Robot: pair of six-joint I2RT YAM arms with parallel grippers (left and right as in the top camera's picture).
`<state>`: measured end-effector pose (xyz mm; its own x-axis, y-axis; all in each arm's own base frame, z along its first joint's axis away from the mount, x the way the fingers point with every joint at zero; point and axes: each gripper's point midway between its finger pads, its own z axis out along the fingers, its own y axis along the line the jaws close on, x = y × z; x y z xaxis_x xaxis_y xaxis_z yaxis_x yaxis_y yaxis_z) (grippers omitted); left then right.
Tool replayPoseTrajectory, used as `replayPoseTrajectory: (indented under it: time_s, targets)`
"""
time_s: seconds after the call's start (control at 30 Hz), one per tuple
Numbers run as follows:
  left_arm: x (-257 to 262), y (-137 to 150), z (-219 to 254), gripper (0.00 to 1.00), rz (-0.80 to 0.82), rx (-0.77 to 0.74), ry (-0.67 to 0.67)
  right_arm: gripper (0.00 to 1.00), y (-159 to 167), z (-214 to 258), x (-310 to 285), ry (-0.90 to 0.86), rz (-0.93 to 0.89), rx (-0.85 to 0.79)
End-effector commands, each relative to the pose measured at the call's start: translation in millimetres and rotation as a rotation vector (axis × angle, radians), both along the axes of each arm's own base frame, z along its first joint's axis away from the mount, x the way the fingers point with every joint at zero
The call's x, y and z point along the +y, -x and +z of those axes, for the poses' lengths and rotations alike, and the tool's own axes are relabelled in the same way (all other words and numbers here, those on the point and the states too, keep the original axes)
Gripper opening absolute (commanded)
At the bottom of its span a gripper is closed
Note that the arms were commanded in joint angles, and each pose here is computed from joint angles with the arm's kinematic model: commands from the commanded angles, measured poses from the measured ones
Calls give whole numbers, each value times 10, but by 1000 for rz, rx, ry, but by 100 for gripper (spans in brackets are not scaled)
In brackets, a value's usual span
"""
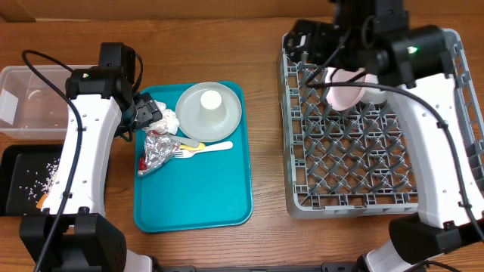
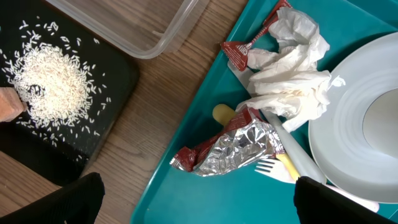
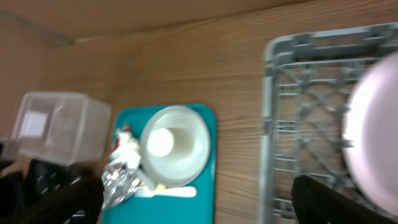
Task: Sort waste into correct bins and load items into the dishwasher rack
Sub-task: 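Stand the plate upright in the rack's back row and release, then move the right gripper back to the white cup on the tray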
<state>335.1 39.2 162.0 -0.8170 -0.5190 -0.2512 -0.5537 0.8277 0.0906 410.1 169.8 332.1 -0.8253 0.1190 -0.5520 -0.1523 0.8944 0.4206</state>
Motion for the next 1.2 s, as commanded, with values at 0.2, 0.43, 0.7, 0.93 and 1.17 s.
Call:
replayPoseTrajectory:
  time_s: [0.2,0.43,0.7,0.93,1.17]
  targets:
    - [-9,-43,107,100,17,-41,4,100,-148,-685,480,19,113,133]
    - [-9,-43,107,100,17,-41,4,100,-242,-1240,1028,53,201,176]
    - [-7,-43,107,100,18,-41,4,100,-264,-1856,1502,292,171,109]
    - [-9,-43,107,100,17,-41,4,100,-285,-2211,1664,379,137,91]
    - [-7,-43,107,100,18,-41,4,100,-342,-2375,1707,380,121,94]
